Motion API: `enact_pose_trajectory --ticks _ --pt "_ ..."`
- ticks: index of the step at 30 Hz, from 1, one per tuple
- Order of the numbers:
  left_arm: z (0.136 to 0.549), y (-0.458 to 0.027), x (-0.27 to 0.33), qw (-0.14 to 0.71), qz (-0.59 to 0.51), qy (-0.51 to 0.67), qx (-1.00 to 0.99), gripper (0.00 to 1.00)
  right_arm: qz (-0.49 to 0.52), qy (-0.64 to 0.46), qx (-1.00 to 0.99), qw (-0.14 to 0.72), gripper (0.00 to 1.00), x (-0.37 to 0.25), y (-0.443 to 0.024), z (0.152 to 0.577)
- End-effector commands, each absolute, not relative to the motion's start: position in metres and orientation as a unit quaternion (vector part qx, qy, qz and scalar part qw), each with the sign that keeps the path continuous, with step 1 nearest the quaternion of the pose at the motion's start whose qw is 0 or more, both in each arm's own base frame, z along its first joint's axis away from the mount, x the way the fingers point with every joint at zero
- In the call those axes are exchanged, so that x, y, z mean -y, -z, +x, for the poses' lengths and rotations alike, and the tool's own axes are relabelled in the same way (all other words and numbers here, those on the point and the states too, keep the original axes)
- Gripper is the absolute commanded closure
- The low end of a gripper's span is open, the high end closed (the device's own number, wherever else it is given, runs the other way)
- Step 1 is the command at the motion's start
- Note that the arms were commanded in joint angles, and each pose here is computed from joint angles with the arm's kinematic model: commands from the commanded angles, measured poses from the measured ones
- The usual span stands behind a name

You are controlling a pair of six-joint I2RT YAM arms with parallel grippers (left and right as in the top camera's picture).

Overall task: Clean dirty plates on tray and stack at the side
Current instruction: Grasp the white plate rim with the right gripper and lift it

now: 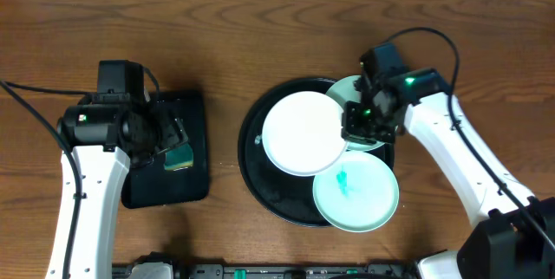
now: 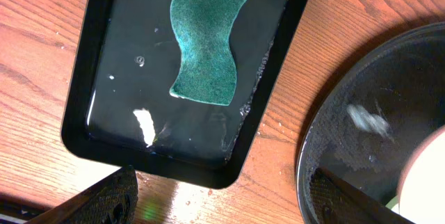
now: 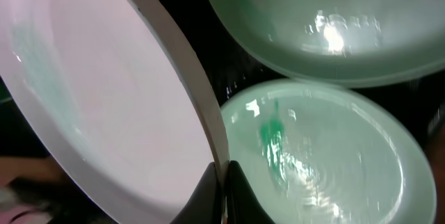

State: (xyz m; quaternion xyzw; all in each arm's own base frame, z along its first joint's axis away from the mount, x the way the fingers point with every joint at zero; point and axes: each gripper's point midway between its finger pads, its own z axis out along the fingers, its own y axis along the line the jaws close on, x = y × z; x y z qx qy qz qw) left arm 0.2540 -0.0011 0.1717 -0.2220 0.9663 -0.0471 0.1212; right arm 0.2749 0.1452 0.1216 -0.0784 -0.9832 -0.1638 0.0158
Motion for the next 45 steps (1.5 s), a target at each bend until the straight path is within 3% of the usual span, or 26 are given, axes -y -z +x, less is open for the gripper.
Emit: enact_pose_trajectory --ticks 1,5,9,15,22,34,45 --pt "0.255 -0.177 0.001 0.128 -0.221 0.048 -0.966 0.20 -0.079 0.248 0.963 0.065 0.98 -0.158 -0.139 0.261" --pt "0.254 -0.177 0.001 0.125 -0.221 0.047 -0.966 0.20 -0.054 0.336 0.932 0.125 0.99 -0.175 -0.161 0.236" --pt "0.252 -0.177 0.001 0.122 -0.221 0.047 -0.967 0.20 -0.007 0.377 0.919 0.115 0.98 -0.185 -0.170 0.234" --pt "0.252 -0.177 0.001 0.121 -0.221 0.047 -0.967 0.20 0.025 0.270 0.962 -0.030 0.99 -0.160 -0.143 0.295" --pt "0.252 -0.176 0.001 0.121 -0.221 0.046 -0.967 0.20 0.071 0.212 0.960 -0.165 0.98 -0.163 -0.148 0.349" --pt "0.252 -0.176 0.001 0.121 -0.219 0.046 -0.967 0.20 0.118 0.010 0.967 -0.225 0.99 -0.149 -0.144 0.353" --pt "0.250 -0.174 0.001 0.117 -0.219 0.045 -0.968 0.20 0.166 -0.171 0.920 -0.312 0.99 -0.140 -0.199 0.340"
